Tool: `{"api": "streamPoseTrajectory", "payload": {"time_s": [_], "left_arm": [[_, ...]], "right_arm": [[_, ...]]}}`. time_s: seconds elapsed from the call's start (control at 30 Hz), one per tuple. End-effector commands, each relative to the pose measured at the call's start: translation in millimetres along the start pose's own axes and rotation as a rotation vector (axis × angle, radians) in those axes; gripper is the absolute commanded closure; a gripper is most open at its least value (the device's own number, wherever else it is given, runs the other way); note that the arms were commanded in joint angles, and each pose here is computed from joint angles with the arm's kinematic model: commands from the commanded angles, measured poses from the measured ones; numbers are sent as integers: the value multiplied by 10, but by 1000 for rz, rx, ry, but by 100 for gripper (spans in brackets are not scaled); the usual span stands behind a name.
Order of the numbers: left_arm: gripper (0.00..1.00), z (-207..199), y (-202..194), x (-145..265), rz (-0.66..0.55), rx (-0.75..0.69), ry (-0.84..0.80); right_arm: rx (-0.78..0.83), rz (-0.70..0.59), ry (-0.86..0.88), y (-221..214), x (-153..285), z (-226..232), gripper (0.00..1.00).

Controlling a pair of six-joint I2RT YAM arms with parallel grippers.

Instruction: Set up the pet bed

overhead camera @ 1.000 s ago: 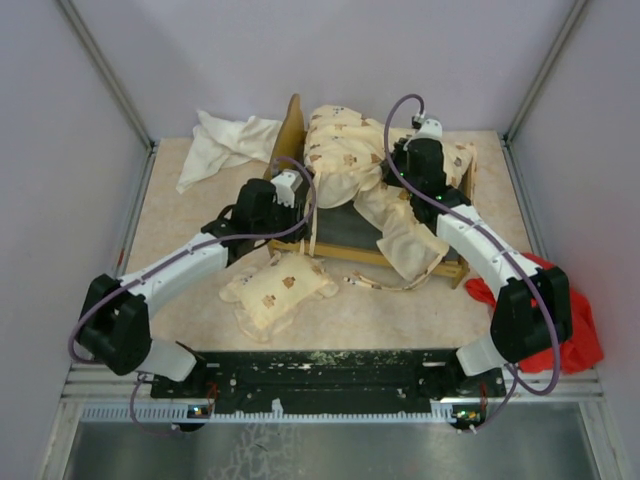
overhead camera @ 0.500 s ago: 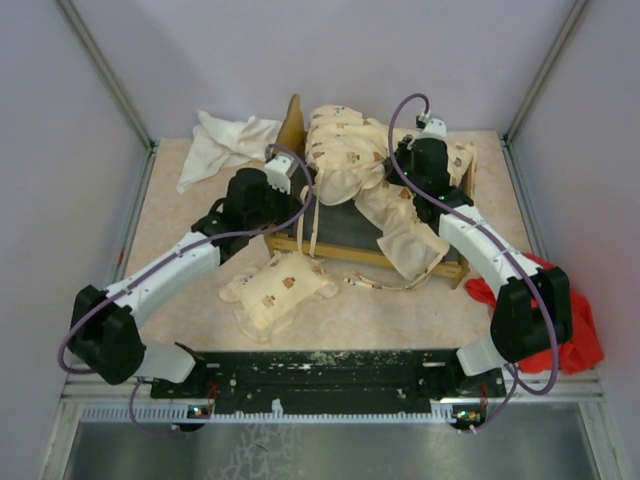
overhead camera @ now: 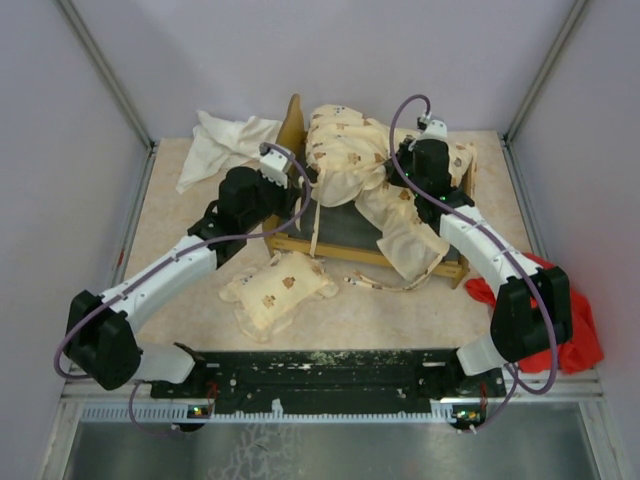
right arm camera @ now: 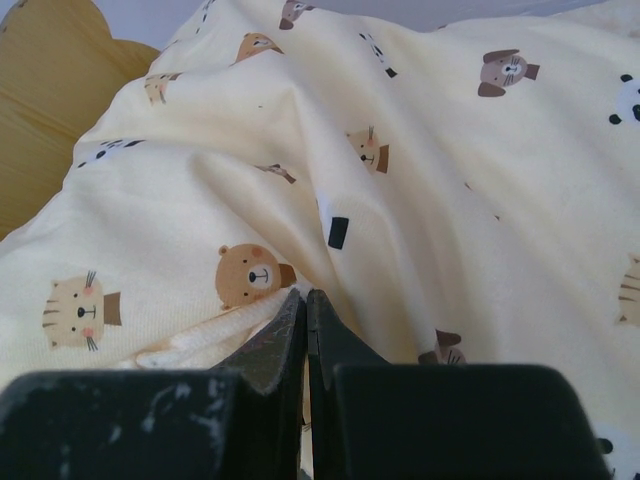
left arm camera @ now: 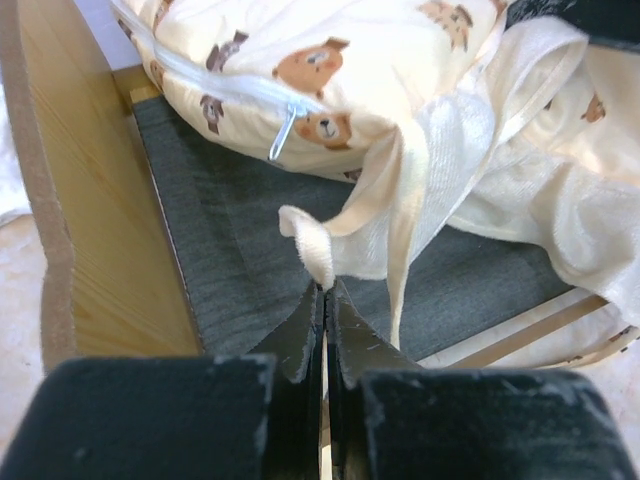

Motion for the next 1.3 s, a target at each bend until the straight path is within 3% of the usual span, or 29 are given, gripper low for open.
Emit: {"api": "streamPoseTrajectory", "payload": {"time_s": [0.0,0.63,0.87,1.0,1.27], "left_arm": [[100,-30,-165,-69,18,12,-10],[100,-113,-708,-83,97,133,-37],[69,-122,-810,124,229,227,14],[61,-246,-927,383,317,289,-21],[55,-564,-1103,679,334,387,-103]], "right_arm": [[-6,-89,-10,210,7,-39,100],[-2,-77,5,189,32,-29,100],[16,-42,18,106,58,-44,100],[27,-40,13,95,83,-60,100],[28,-36,26,141,89,-19,100]]}}
Point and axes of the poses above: each gripper's point midway between its finger pads, its own x axis back along the fingers, its own z axis along the line the jaws close on, y = z × x, the point moved 6 cm from there along x, back along the fingers, and after that the axes turned 3 degrees about -x, right-handed, at the moved point
